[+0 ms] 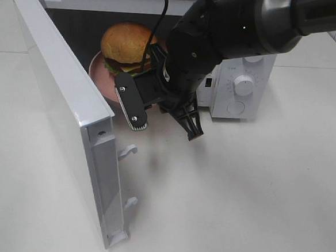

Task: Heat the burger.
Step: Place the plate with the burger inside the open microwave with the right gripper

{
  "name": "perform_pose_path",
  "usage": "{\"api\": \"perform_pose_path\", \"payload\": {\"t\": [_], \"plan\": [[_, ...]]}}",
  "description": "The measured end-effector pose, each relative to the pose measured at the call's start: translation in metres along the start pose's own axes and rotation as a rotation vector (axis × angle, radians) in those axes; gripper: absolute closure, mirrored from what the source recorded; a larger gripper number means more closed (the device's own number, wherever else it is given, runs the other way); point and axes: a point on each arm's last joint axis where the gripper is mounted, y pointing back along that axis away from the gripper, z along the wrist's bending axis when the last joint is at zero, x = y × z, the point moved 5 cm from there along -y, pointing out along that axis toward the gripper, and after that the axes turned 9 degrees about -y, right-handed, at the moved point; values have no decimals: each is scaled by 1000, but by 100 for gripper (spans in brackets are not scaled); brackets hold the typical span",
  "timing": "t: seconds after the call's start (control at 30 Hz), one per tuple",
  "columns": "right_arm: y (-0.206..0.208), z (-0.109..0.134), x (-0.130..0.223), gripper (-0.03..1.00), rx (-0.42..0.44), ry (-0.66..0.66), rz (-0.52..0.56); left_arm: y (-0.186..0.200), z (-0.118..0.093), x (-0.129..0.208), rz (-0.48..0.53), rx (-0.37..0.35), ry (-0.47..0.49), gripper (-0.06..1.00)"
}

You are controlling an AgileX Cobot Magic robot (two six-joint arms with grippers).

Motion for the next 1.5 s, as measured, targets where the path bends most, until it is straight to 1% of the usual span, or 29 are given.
{"api": "perform_pose_path", "payload": {"t": [0.23, 0.47, 0.6, 0.83, 1.17, 1.5], "plan": [[-12, -10, -7, 91, 2, -2, -7, 0, 0, 0, 0, 0, 0, -4], [-23, -33, -17, 91, 39, -24, -16, 0, 0, 0, 0, 0, 0, -4], [-30, -40, -22, 91, 34, -48, -20, 0, 0, 0, 0, 0, 0, -4], [-41, -46, -24, 91, 18, -76, -25, 0, 0, 0, 0, 0, 0, -4], [-57, -56, -5, 91, 10, -128, -7, 0, 0, 0, 0, 0, 0, -4], [-64, -62, -5, 91, 16, -146, -15, 0, 0, 0, 0, 0, 0, -4]]}}
